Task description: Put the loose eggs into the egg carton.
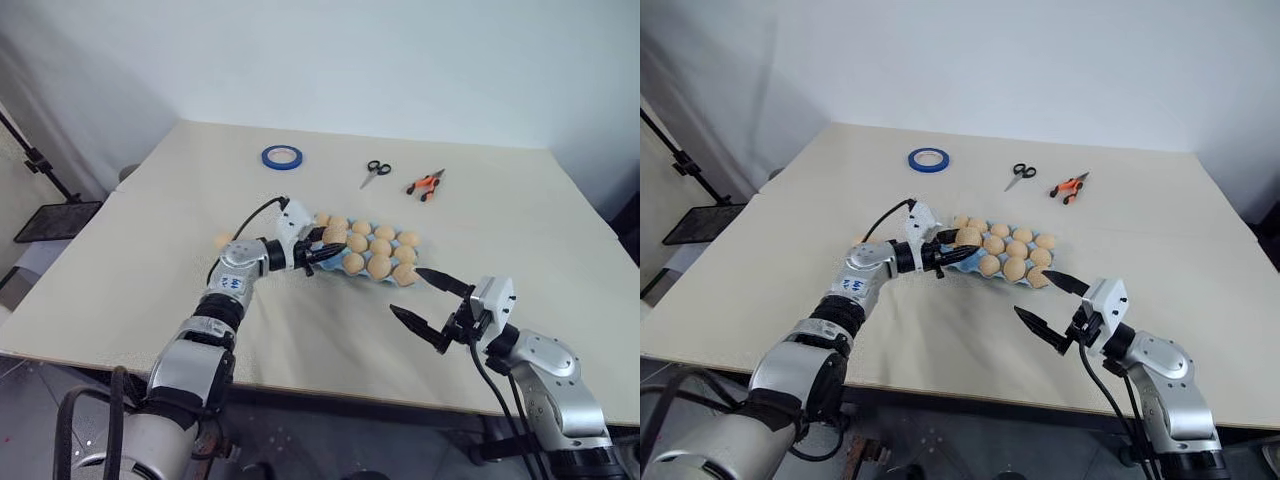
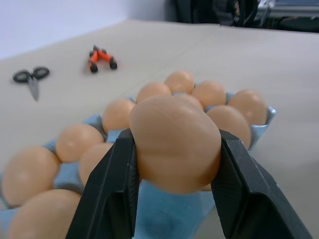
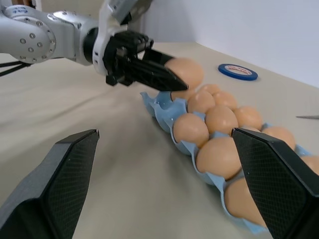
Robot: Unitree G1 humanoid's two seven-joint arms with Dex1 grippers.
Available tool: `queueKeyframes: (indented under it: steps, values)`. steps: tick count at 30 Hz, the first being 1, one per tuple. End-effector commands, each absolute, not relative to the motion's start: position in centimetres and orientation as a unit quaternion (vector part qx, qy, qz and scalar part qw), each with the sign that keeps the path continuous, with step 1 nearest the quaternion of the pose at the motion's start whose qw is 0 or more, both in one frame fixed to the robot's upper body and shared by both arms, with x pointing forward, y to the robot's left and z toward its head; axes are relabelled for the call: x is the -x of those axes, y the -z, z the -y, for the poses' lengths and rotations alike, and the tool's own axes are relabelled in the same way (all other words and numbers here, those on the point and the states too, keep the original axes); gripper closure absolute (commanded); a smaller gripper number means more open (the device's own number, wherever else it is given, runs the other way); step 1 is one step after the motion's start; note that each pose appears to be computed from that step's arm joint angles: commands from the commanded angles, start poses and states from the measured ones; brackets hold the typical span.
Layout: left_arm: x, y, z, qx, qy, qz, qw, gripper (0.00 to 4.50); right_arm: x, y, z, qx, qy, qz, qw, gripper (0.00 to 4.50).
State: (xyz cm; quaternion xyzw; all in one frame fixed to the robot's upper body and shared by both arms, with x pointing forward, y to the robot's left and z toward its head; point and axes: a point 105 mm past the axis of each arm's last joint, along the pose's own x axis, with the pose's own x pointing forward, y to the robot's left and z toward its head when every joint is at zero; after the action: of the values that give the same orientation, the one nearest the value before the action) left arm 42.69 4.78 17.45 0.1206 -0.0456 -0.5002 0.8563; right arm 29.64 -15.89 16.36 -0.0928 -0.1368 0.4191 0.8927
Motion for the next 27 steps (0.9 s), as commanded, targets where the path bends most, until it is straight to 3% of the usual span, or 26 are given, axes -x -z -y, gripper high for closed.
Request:
queueKeyframes:
  steps: [1, 7, 14, 17, 20, 27]
  values:
    - [-42.8, -18.3, -4.0, -0.133, 0.503, 0.057, 0.852, 2.18, -28.8, -17.9, 15.9, 0.109, -0.413, 0.164, 0.889, 0.0]
    - [-43.4, -19.4, -5.7, -0.16, 0.474, 0.077, 0.863, 0.48, -28.4, -18.0, 16.0, 0.109, -0.407, 0.163, 0.892, 0.0]
    - [-42.4, -21.7, -12.0, -0.178, 0.463, 0.122, 0.86, 0.48, -28.1, -17.3, 17.0, 0.119, -0.409, 0.144, 0.893, 0.0]
    - [-40.4, -20.8, -16.0, -0.187, 0.47, 0.118, 0.854, 0.48, -28.1, -17.2, 17.8, 0.119, -0.4, 0.154, 0.896, 0.0]
    - [-38.3, -19.4, -19.7, -0.182, 0.45, 0.11, 0.867, 0.04, -28.0, -16.6, 18.4, 0.119, -0.402, 0.144, 0.896, 0.0]
    - [-33.9, -16.6, -25.9, -0.167, 0.328, 0.097, 0.925, 0.04, -28.6, -16.2, 19.3, 0.083, -0.393, 0.136, 0.905, 0.0]
